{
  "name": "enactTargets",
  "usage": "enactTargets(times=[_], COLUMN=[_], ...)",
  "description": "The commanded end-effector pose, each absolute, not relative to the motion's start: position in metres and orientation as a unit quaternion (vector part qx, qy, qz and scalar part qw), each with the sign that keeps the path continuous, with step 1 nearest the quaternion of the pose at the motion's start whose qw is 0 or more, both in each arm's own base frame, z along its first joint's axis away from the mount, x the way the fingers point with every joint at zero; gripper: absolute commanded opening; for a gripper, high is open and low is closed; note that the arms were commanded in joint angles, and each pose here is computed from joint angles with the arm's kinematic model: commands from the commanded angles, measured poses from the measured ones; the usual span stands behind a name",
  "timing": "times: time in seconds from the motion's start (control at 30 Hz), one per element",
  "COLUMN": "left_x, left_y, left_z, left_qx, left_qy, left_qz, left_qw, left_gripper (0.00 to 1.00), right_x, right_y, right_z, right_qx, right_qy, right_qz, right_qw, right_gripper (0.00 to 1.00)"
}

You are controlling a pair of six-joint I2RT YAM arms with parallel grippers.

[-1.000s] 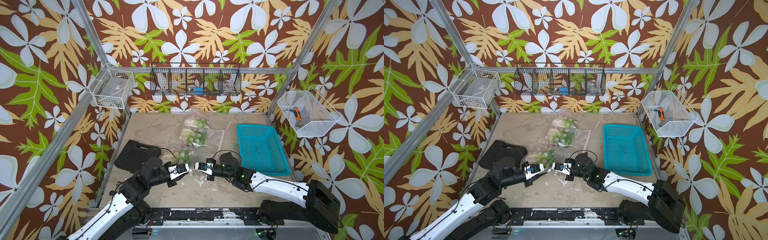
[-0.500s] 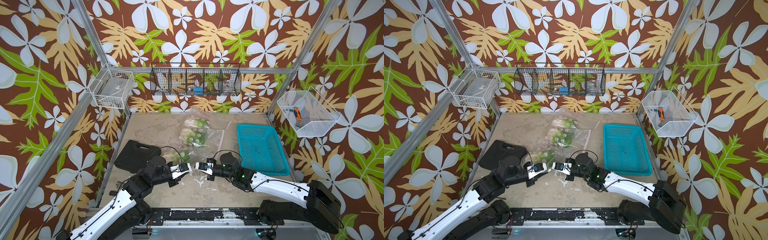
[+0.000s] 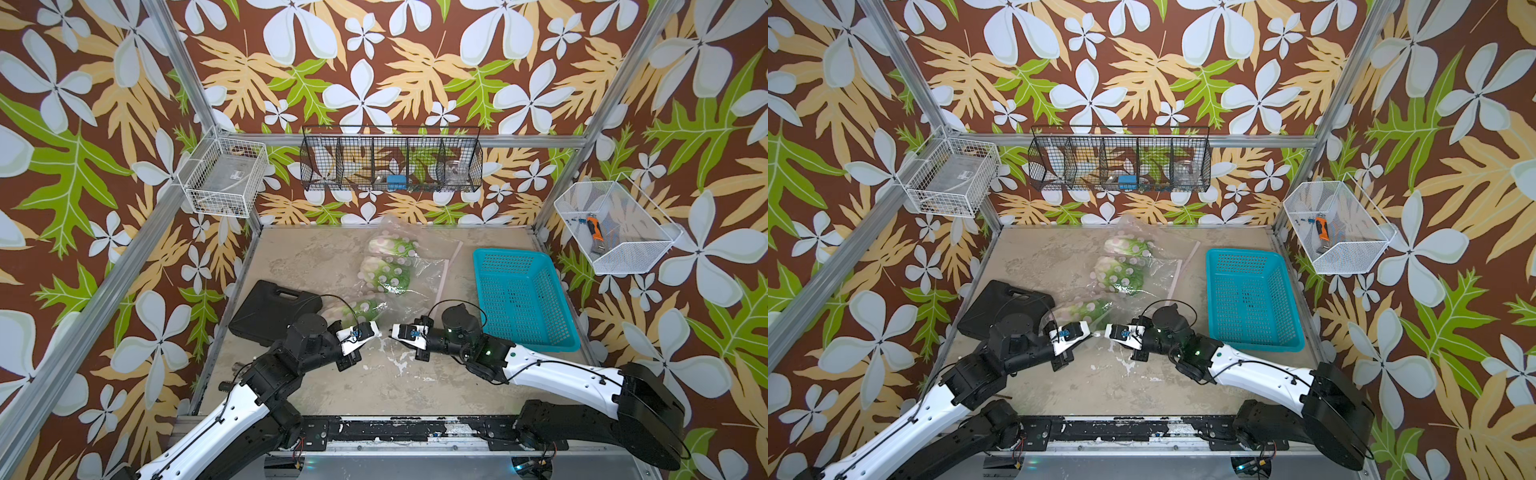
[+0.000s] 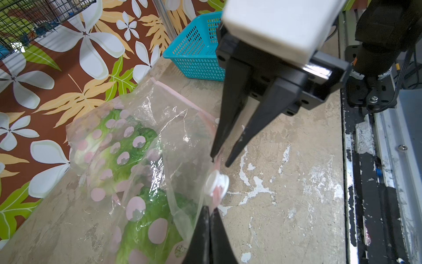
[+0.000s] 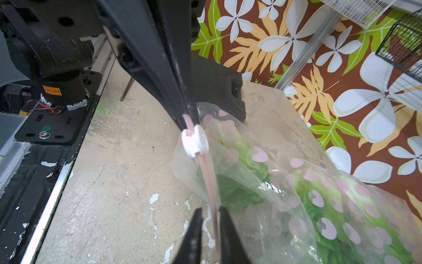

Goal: Open the zip-top bag and take out the chinese cabbages
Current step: Adjust the zipper food storage bag in the zipper food storage bag.

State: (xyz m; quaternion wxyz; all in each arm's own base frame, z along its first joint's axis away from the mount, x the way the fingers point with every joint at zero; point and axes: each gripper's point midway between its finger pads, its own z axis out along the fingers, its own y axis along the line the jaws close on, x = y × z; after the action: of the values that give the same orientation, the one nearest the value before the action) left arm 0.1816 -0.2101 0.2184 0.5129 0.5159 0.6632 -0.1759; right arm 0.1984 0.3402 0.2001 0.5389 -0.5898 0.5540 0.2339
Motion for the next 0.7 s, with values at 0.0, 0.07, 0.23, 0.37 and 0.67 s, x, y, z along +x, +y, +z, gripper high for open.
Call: enactTargets(times=[0.0, 0.07, 0.23, 0.37, 0.67], left_x=[0.181, 0.180, 0.177, 0.177, 0.176], left_y=[-0.212, -0.212, -0.213, -0.213, -0.211], left_z=[0.220, 0.217, 0.216, 0.217, 0.218], left_qx=[0.515, 0.516, 0.517, 0.517, 0.506], left_qy=[0.658, 0.659, 0.655, 0.654, 0.656], left_qz=[-0.181, -0.183, -0.191, -0.191, -0.196], left_qw=[0.519, 0.516, 0.517, 0.519, 0.525], left_gripper=[0.00, 0.00, 0.00, 0.00, 0.00], right_x=[0.198, 0.194, 0.184, 0.177, 0.172], right_y=[0.336, 0.334, 0.337, 0.347, 0.357], right_z=[0.219, 0.231, 0.253, 0.250, 0.242], right_qx=[-0.587, -0.583, -0.580, -0.596, -0.605], right_qy=[0.529, 0.508, 0.473, 0.460, 0.448], right_qz=[0.222, 0.222, 0.237, 0.234, 0.228], right_qw=[0.572, 0.593, 0.619, 0.615, 0.618], right_gripper=[0.48, 0.54, 0.54, 0.46, 0.44])
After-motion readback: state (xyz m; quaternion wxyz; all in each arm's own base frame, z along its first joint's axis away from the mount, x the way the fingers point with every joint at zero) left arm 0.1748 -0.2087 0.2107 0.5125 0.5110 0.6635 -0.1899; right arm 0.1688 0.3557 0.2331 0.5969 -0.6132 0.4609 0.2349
